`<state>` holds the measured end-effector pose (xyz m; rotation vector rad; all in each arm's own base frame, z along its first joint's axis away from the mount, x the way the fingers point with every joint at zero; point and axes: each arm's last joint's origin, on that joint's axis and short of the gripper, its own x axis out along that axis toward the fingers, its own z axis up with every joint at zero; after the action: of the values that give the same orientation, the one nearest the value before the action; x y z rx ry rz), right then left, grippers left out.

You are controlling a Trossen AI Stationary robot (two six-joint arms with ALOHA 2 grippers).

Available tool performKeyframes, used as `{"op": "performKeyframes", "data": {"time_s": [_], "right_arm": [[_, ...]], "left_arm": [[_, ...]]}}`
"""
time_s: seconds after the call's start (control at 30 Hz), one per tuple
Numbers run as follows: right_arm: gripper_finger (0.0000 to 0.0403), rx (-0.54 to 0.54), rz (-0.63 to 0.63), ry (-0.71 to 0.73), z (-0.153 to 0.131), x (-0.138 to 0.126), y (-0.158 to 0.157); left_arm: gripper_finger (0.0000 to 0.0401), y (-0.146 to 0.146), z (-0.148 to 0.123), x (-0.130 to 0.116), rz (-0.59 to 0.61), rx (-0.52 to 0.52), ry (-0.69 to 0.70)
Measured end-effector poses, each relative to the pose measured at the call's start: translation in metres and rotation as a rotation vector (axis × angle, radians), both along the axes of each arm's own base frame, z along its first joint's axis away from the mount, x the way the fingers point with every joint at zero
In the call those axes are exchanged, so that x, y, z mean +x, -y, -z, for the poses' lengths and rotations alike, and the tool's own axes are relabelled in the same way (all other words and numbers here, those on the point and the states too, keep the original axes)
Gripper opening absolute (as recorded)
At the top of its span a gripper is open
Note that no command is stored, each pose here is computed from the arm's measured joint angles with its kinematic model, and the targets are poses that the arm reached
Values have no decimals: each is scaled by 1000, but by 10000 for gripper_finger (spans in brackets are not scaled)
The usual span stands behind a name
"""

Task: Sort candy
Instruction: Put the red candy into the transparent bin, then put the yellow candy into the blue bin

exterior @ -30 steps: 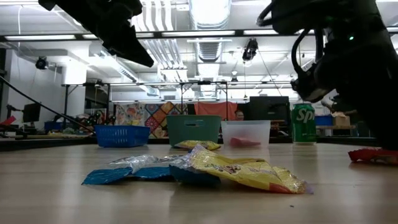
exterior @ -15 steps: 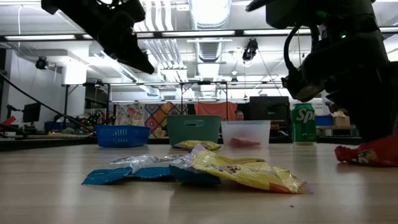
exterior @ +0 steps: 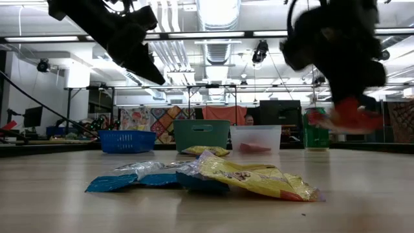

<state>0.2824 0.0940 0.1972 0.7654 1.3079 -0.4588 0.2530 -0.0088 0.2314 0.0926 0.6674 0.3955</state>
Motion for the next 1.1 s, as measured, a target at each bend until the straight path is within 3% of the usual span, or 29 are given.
{"op": "performKeyframes", "data": {"time_s": [0.27,0.47,0.63,0.8,1.1], "right_arm": [[9,-344,58,216,-43,-4,61],[9,-592,236,273,-55,2,127],[13,-604,309,314,-47,12,177],[34,-568,352,240,-27,13,209],[87,-559,334,181,-10,17,216]], "left_arm": [[87,1,-2,1,-2,-10,28],[87,2,-2,2,-9,-22,41],[87,2,-2,2,-13,-28,44],[87,1,-2,1,-13,-28,43],[87,2,-2,1,-13,-28,43]]}}
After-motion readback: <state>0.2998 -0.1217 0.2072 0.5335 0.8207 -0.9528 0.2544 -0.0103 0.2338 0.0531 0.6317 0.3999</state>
